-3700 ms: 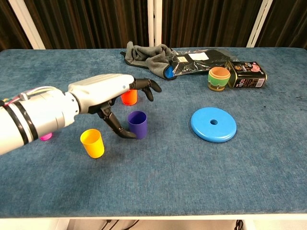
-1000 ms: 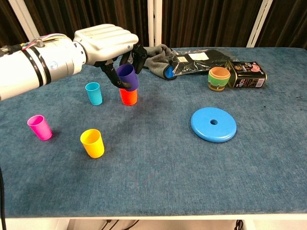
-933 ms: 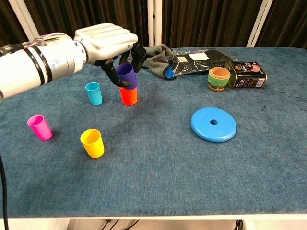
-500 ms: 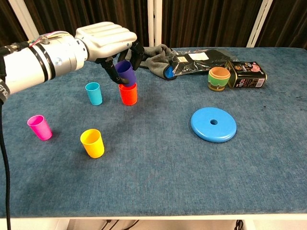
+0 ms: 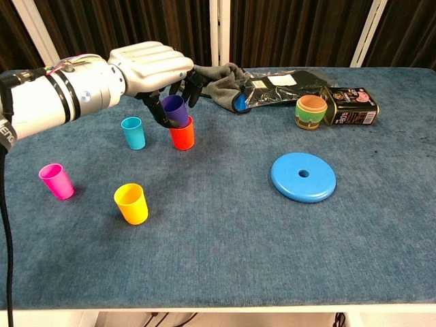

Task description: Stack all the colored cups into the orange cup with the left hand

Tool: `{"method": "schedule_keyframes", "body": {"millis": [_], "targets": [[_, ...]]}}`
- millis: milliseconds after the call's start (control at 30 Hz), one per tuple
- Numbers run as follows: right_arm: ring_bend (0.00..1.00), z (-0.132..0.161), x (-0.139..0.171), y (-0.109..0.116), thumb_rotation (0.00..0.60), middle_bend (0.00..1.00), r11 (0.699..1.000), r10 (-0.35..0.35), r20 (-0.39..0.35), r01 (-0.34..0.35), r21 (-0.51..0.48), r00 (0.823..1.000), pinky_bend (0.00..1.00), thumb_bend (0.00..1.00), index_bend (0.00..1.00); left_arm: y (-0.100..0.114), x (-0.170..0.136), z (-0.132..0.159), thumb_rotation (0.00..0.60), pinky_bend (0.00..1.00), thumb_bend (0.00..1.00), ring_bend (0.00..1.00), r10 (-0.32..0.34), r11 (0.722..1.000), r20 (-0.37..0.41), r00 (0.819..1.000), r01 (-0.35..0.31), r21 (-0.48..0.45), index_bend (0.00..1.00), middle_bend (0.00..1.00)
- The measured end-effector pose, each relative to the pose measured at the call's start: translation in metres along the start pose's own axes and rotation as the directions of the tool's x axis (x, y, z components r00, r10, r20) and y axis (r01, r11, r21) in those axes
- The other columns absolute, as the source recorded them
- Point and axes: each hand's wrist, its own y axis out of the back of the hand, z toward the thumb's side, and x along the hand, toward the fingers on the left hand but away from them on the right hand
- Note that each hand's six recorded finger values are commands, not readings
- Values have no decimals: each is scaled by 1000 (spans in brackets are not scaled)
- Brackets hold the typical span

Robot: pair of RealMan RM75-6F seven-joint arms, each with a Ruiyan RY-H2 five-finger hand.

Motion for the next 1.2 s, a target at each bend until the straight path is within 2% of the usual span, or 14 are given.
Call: {"method": "schedule_keyframes", "body": {"millis": [267,467,600,767,933,1067,1200], "targets": [[0,0,0,0,600,0,1000,3,5,-3,3,1000,0,259,0,5,-2,4,600,114,235,373,23,1000,18,1000,-23,-3,356,350],[0,1,0,1,600,0,1000,2,3,-2,3,1000,0,259,0,11,-5,4,600,111,235,372,35,999,23,999,-35,-7,356,348],[0,2,0,2,600,0,1000,-1,1,1,3,1000,0,258,0,22,-14,4,600,114,230,373,69,997,20,997,-69,-17,356,379],[0,2,-1,4,600,0,1000,-5,2,5,9,1000,0,258,0,35,-44,4,600,127,193,373,91,992,4,996,-91,-87,356,410],[0,6,-2,5,600,0,1000,-8,-9,8,10,1000,0,258,0,40,-92,9,600,130,162,372,59,981,-12,998,-61,-183,361,409],[0,10,-2,4,600,0,1000,-5,-18,5,17,1000,0,258,0,32,-135,8,600,131,154,371,-1,969,-50,999,-11,-247,361,397],[0,12,-2,5,600,0,1000,-6,-20,6,21,1000,0,258,0,20,-169,8,600,127,148,349,-41,966,-72,997,21,-259,343,387]]}}
